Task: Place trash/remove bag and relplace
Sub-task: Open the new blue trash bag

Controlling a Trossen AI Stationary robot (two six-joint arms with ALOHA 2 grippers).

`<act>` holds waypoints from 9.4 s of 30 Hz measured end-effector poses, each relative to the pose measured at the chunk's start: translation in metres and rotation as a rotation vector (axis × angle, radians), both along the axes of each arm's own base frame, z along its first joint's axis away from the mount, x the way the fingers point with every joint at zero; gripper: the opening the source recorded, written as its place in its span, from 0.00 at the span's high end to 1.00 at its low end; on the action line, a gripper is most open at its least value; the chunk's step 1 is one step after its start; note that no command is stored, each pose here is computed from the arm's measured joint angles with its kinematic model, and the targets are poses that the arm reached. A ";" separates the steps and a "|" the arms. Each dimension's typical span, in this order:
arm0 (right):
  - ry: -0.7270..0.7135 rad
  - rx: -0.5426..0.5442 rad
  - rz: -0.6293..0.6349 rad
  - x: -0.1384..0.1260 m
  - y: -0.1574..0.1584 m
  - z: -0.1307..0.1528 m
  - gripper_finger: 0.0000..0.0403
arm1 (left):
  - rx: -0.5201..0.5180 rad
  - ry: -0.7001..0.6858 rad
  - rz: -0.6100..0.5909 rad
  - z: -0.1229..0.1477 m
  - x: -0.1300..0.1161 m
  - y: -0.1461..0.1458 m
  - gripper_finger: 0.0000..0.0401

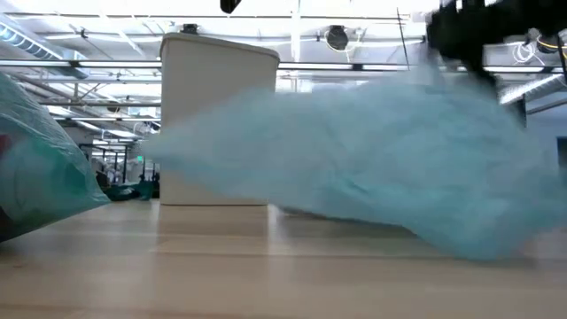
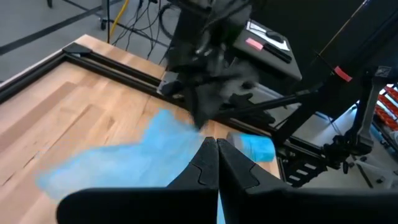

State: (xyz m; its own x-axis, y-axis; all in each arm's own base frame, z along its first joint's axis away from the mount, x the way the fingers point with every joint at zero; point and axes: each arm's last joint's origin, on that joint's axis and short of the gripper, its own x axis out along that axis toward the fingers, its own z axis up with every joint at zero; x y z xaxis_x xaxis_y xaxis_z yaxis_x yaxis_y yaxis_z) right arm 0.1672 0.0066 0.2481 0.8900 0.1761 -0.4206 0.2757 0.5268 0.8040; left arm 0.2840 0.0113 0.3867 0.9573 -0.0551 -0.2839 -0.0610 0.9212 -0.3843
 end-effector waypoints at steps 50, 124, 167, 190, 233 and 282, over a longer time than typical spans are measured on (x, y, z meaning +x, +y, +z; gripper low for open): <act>-0.038 -0.168 0.010 0.038 0.009 -0.004 0.93 | -0.013 0.125 -0.026 -0.018 0.007 -0.003 1.00; -0.157 -0.035 0.135 0.041 0.012 0.008 0.36 | -0.761 0.277 0.063 -0.201 0.009 -0.090 0.68; -0.355 -0.004 0.113 -0.003 0.008 0.046 0.36 | -0.216 0.115 -0.320 0.133 -0.025 -0.068 1.00; -0.826 0.024 0.102 -0.058 0.005 0.097 0.36 | -0.428 0.100 -0.657 -0.093 0.244 -0.056 0.99; -0.612 0.026 0.107 -0.052 0.006 0.077 0.36 | -0.619 -0.100 -0.937 -0.043 0.244 -0.093 0.55; 0.838 -0.303 -0.253 0.011 0.015 0.012 0.56 | 0.272 0.723 -0.363 0.014 0.059 -0.046 0.76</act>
